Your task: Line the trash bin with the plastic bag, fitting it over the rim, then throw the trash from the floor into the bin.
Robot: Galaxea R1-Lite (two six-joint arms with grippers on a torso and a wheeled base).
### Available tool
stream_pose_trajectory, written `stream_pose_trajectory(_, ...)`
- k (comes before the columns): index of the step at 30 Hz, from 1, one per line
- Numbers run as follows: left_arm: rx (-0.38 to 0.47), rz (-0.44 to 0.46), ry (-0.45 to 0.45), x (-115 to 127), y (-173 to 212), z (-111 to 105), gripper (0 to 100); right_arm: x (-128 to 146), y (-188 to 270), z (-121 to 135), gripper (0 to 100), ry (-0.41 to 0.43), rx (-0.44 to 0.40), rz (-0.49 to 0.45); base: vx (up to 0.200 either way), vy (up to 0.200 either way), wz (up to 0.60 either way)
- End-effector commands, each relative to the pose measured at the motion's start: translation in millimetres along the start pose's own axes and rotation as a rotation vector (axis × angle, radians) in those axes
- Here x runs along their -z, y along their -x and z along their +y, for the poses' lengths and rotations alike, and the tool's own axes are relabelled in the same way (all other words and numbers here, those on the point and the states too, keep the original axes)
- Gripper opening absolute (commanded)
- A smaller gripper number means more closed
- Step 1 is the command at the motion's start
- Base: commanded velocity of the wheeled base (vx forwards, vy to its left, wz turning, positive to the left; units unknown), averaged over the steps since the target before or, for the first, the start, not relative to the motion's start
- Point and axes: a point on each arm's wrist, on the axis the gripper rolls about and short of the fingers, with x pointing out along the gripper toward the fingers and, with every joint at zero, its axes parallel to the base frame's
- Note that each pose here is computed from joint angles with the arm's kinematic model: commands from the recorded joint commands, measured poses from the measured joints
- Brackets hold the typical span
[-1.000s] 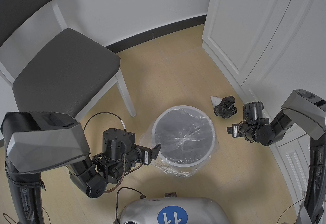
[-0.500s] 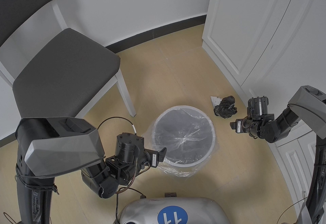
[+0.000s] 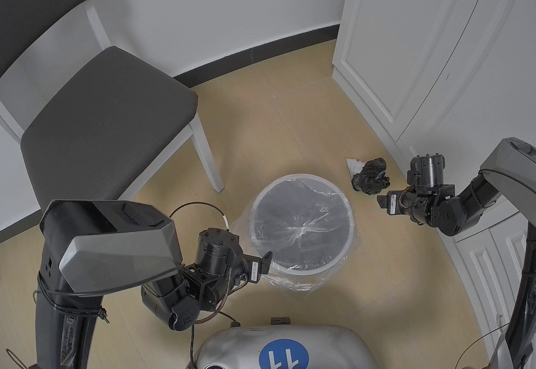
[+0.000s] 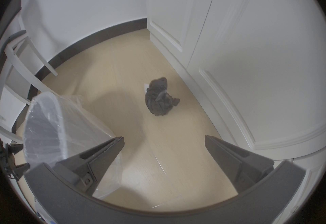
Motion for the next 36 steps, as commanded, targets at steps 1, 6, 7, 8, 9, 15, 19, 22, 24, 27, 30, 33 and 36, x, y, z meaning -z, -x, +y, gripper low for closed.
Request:
stream_pose_trajectory(1,-0.002,0.013,-0.006,2.7,2.7,1.1,100,-6.6,14.9,4.2,100,0.003,-0.019,-0.032,0.000,0.000,0.00)
stream_pose_trajectory(6,-0.007,0.005,-0.004,-3.3,10.5,4.1,100,-6.8,39.0,20.7,100,0.050,-0.076,-0.084,0.000,0.000,0.00)
stream_pose_trajectory(7,-0.005,0.006,-0.004,-3.4,10.9,4.2,100,-6.4,43.8,23.9,100,0.057,-0.088,-0.093,0.000,0.000,0.00)
stream_pose_trajectory(8,-0.005,0.006,-0.004,-3.6,11.3,4.3,100,-6.4,48.6,27.0,100,0.062,-0.100,-0.104,0.000,0.000,0.00)
stream_pose_trajectory(9,-0.005,0.007,-0.005,-3.2,11.5,4.4,100,-6.1,52.8,29.7,100,0.066,-0.110,-0.112,0.000,0.000,0.00)
stream_pose_trajectory(15,-0.004,0.006,-0.004,-3.5,12.0,4.4,100,9.4,77.4,60.1,100,0.108,-0.214,-0.145,0.000,0.000,0.00)
stream_pose_trajectory(19,-0.004,0.006,-0.004,-3.7,12.4,4.4,100,31.6,88.8,95.2,100,0.151,-0.309,-0.151,0.000,0.000,0.00)
stream_pose_trajectory(22,-0.004,0.006,-0.004,-3.7,12.4,4.4,100,41.7,87.2,106.7,100,0.165,-0.311,-0.149,0.000,0.000,0.00)
stream_pose_trajectory(24,-0.004,0.007,-0.006,-3.2,12.2,4.5,100,55.2,79.4,118.0,100,0.182,-0.294,-0.142,0.000,0.000,0.00)
stream_pose_trajectory(27,-0.004,0.007,-0.005,-3.0,11.7,4.4,100,68.9,73.2,129.0,100,0.199,-0.292,-0.132,0.000,0.000,0.00)
stream_pose_trajectory(30,-0.004,0.007,-0.005,-3.0,11.7,4.4,100,76.6,70.6,133.2,100,0.214,-0.291,-0.118,0.000,0.000,0.00)
stream_pose_trajectory(33,-0.003,0.009,-0.005,-2.5,11.5,4.4,100,85.2,69.7,135.9,100,0.243,-0.294,-0.098,0.000,0.000,0.00)
stream_pose_trajectory(36,-0.004,0.009,-0.005,-2.5,11.5,4.5,100,88.4,68.4,135.6,100,0.268,-0.290,-0.092,0.000,0.000,0.00)
